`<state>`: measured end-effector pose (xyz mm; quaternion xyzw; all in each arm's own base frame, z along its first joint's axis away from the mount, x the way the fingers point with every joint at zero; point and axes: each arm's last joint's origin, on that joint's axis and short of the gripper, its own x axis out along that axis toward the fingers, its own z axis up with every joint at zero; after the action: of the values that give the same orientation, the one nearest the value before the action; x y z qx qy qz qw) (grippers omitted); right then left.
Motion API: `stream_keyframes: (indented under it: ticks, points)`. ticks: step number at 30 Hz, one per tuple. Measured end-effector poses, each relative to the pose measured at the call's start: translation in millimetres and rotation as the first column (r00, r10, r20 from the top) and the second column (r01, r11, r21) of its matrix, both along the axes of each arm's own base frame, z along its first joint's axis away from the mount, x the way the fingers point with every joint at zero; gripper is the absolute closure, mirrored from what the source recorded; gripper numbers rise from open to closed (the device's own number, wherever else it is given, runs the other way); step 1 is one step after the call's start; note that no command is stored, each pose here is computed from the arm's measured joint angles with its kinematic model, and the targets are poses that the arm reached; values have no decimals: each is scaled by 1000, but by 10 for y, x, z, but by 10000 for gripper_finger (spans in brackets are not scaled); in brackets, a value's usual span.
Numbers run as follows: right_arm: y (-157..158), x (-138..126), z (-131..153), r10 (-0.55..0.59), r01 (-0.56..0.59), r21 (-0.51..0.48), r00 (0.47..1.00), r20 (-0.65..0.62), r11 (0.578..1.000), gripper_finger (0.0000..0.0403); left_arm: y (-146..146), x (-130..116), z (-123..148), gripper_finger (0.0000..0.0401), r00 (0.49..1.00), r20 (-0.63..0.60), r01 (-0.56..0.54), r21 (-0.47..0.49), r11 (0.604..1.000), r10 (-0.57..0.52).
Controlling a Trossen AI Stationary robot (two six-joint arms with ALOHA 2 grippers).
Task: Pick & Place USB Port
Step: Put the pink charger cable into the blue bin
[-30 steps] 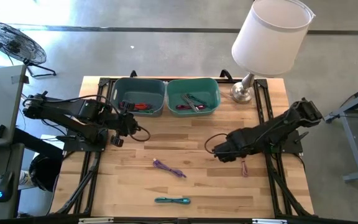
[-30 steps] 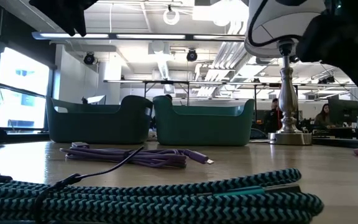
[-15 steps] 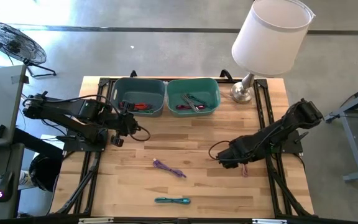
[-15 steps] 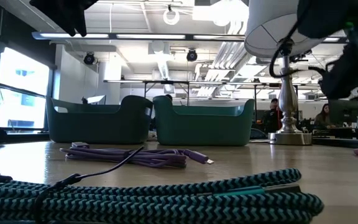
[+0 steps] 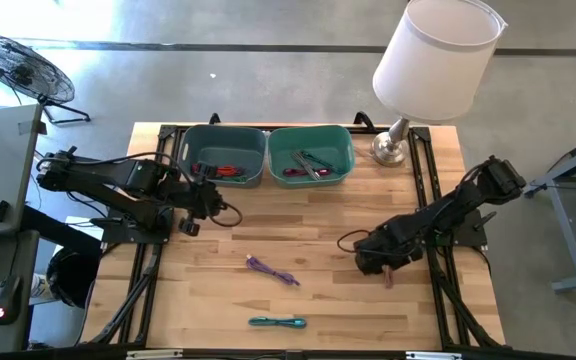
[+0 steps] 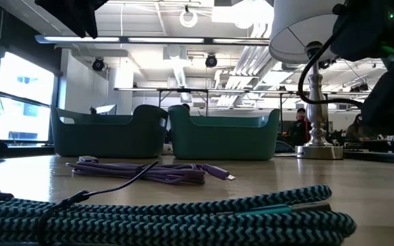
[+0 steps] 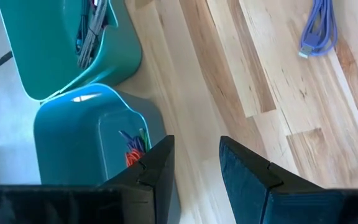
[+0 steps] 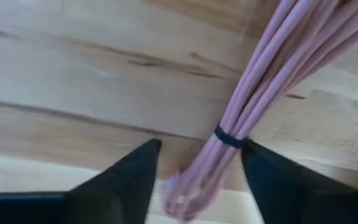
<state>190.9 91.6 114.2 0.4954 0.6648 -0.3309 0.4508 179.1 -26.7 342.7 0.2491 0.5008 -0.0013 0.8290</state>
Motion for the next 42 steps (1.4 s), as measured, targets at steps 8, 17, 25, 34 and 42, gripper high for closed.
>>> stream_keyframes:
  ticks: [8,17,25,34,42]
  points:
    - [-12,-8,-11,114,-114,5,993,42,993,378,-18,63,36,279,997,72,15,-28,999,-13]
    - [-17,169,285,153,-87,-229,945,289,969,385,-92,215,152,279,960,254,156,-140,978,-117]
    - [72,583,1418,474,61,-587,526,706,807,385,-155,344,315,279,877,458,278,-235,932,-146]
    - [177,880,2713,837,167,-862,211,505,478,386,-47,494,637,279,668,738,450,-303,840,-92]
    - [300,1236,2976,922,113,-923,78,378,369,386,38,550,719,279,601,796,513,-311,800,-76]
